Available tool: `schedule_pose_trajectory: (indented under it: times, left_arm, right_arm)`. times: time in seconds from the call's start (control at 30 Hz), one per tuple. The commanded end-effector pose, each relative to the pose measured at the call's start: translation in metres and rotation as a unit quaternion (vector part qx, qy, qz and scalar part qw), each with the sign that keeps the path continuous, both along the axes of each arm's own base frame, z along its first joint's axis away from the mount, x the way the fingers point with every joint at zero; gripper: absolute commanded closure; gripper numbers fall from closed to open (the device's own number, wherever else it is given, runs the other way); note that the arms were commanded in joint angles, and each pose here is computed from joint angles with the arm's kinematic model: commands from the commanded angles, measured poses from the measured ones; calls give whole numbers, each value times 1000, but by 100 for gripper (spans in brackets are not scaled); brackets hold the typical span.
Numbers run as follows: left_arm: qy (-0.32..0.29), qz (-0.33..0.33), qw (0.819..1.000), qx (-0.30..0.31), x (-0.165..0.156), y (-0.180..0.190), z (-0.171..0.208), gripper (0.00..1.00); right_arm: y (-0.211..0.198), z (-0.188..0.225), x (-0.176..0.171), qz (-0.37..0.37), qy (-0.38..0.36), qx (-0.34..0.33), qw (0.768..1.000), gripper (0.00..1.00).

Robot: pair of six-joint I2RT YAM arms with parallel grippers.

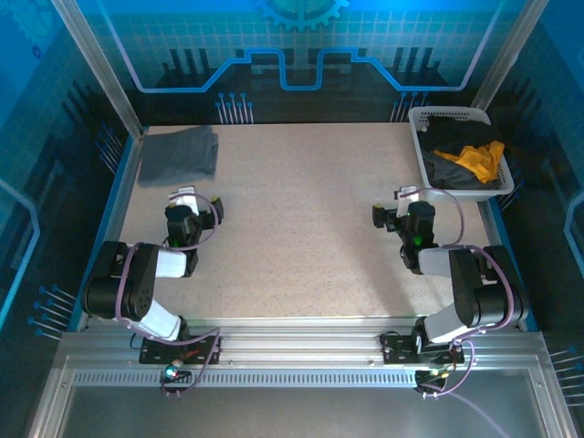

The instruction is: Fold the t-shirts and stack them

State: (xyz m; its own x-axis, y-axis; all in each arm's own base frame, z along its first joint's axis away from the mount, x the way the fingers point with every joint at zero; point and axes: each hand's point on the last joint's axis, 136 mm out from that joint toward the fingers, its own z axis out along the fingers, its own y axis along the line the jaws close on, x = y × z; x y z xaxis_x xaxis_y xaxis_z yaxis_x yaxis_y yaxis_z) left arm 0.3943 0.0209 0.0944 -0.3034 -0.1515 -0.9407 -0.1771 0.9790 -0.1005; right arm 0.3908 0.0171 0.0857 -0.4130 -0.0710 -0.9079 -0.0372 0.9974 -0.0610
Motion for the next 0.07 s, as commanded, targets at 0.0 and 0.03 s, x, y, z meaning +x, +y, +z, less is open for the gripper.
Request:
schedule_pose_trajectory:
  times: [0.0,0.03]
  left_arm:
    - [-2,-11,1000,12,0,-3,2,1]
    - [-2,-12,1000,12,0,-4,2,1]
  right_arm:
    - [5,9,6,9,-16,-4,1000,0]
    - [5,9,7,9,-17,-4,1000,0]
